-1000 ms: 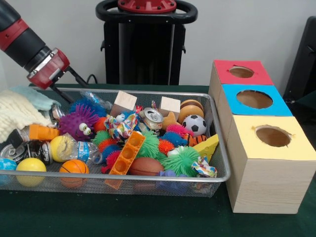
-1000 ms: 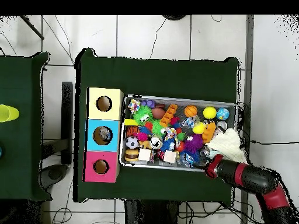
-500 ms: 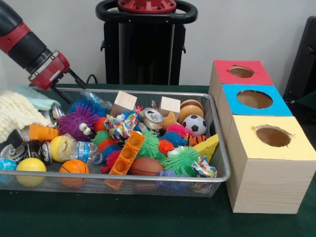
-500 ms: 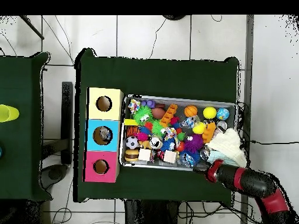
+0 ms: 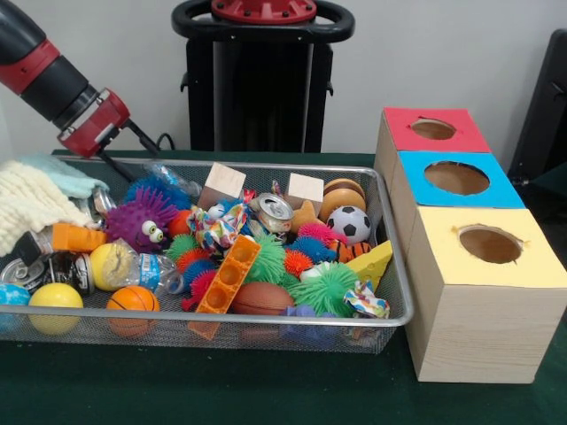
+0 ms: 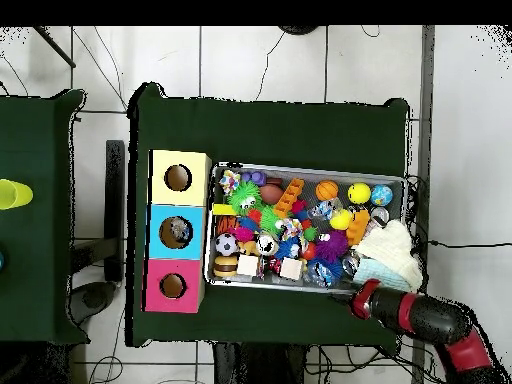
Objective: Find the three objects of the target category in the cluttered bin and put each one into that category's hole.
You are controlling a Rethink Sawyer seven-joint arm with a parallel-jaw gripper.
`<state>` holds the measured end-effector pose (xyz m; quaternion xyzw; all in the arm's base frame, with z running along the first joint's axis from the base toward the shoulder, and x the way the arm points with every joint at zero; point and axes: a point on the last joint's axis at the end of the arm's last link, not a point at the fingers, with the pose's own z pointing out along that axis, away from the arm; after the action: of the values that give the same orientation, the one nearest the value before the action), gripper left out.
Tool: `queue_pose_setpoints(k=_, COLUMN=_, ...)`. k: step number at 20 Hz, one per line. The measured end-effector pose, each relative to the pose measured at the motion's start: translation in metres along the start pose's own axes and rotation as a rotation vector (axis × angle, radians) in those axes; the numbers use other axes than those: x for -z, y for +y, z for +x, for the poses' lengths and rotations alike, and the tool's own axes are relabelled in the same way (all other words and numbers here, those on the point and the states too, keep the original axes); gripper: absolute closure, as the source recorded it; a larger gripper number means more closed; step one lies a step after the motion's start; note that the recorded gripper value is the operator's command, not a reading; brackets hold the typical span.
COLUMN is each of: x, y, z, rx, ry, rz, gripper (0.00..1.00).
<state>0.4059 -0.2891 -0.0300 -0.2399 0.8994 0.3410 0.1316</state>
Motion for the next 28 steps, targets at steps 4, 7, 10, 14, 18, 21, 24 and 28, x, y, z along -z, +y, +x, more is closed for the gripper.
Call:
queue_pose_setpoints(k=4, x=-0.002, y=0.004, z=-0.001, rx=0.004, ry=-0.003, rz=-0.002, gripper=0.00)
queue_pose_setpoints(k=7, x=-0.004, y=0.008, z=-0.002, rx=0.009, ry=-0.006, rz=-0.005, gripper=0.00)
queue_pose_setpoints(k=10, x=-0.006, y=0.012, z=-0.004, rx=0.013, ry=-0.013, rz=-0.005, gripper=0.00)
queue_pose_setpoints(k=14, x=-0.012, y=0.019, z=-0.008, rx=0.025, ry=-0.023, rz=-0.004, gripper=0.00)
queue_pose_setpoints(k=18, x=-0.021, y=0.027, z=-0.014, rx=0.038, ry=-0.038, rz=-0.009, gripper=0.00)
queue_pose_setpoints(k=21, x=-0.028, y=0.032, z=-0.021, rx=0.049, ry=-0.050, rz=-0.007, gripper=0.00)
queue_pose_setpoints(k=24, x=-0.032, y=0.036, z=-0.025, rx=0.058, ry=-0.060, rz=-0.004, gripper=1.00)
queue_pose_setpoints(k=28, x=-0.037, y=0.044, z=-0.030, rx=0.064, ry=-0.092, rz=0.007, gripper=1.00)
